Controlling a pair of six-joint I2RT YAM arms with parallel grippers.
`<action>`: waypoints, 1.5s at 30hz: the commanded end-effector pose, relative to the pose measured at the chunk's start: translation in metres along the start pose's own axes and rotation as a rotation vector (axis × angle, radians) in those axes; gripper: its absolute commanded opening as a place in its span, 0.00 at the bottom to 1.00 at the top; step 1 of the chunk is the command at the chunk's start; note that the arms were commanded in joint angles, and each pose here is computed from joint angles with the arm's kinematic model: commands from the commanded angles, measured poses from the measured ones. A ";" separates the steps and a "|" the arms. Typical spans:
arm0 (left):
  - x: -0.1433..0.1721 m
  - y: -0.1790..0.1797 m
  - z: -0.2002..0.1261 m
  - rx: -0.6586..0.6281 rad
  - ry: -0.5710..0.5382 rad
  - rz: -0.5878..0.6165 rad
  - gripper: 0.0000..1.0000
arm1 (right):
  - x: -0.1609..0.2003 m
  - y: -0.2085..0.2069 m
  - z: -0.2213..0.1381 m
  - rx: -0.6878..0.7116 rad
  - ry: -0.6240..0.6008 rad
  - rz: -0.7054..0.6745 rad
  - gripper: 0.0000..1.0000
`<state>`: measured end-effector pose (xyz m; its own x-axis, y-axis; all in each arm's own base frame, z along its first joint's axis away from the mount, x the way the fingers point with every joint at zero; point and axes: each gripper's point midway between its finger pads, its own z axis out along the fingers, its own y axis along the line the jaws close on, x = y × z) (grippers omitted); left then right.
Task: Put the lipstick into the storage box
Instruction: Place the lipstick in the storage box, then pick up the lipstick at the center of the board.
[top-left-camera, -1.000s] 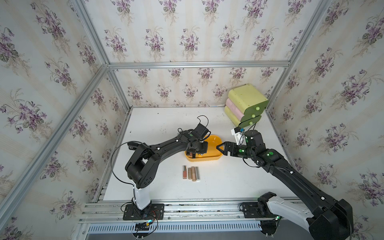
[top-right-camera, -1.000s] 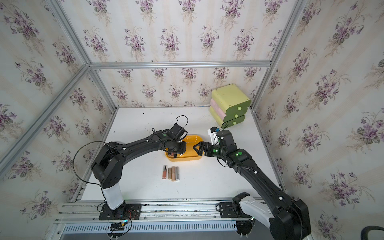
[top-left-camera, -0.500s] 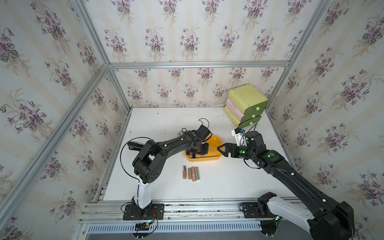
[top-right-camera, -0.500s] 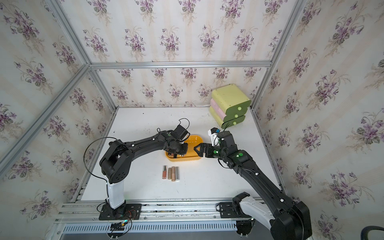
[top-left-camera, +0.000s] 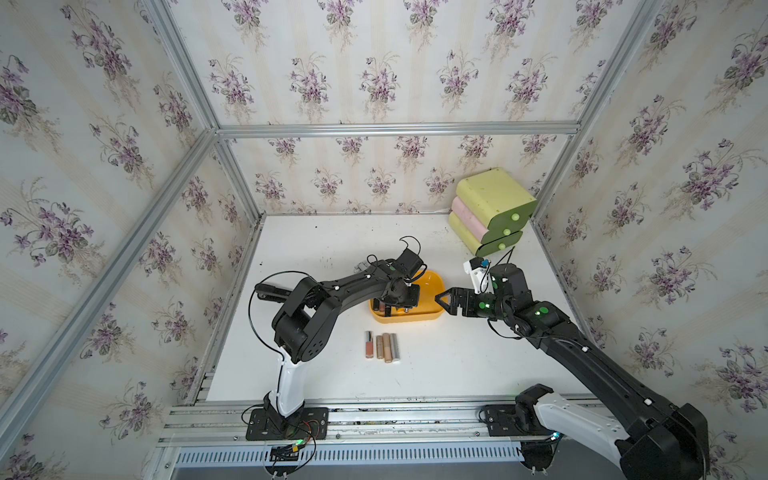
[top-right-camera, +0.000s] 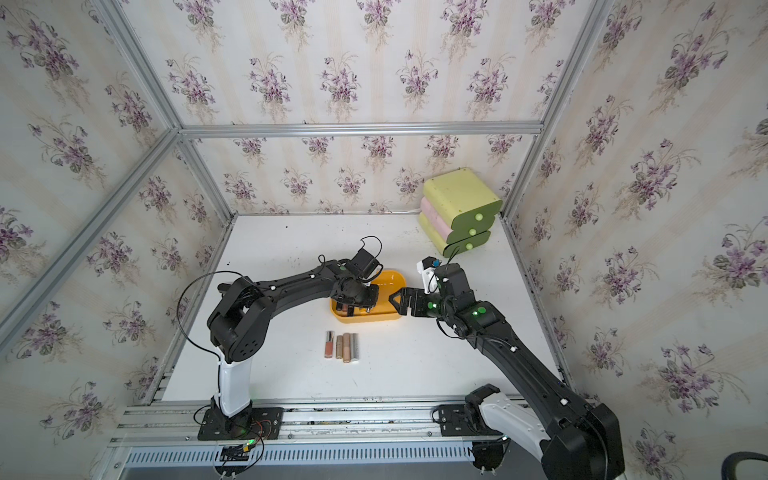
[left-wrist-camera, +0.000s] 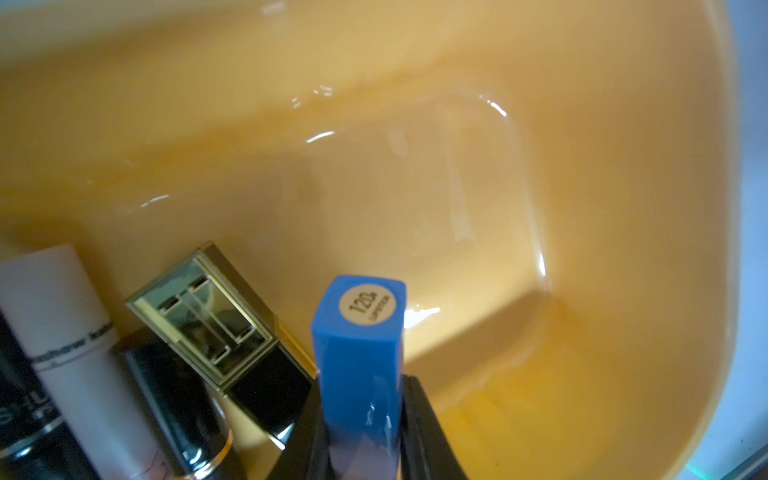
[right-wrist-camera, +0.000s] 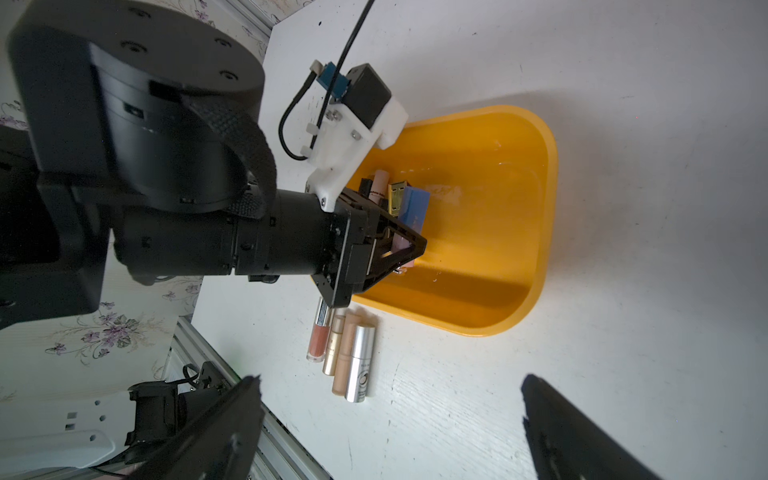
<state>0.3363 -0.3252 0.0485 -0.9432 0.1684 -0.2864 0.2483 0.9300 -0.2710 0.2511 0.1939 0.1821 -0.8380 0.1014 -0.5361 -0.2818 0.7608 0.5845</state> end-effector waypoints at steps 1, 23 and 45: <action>0.005 0.004 0.004 -0.016 0.024 0.000 0.19 | 0.000 -0.001 -0.002 0.008 -0.003 -0.004 1.00; -0.004 -0.002 -0.028 0.013 -0.050 0.028 0.36 | -0.003 0.005 -0.009 -0.009 -0.017 0.023 1.00; 0.009 0.007 -0.154 0.082 -0.262 0.084 0.45 | 0.024 0.029 0.016 -0.065 0.080 0.022 0.98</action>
<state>0.3078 -0.2792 0.1823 -0.8356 0.1249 -0.5349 0.3357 0.8869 -0.3174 0.2336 0.2144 0.1757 -0.8800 0.0840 -0.4676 -0.2650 0.7300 0.6300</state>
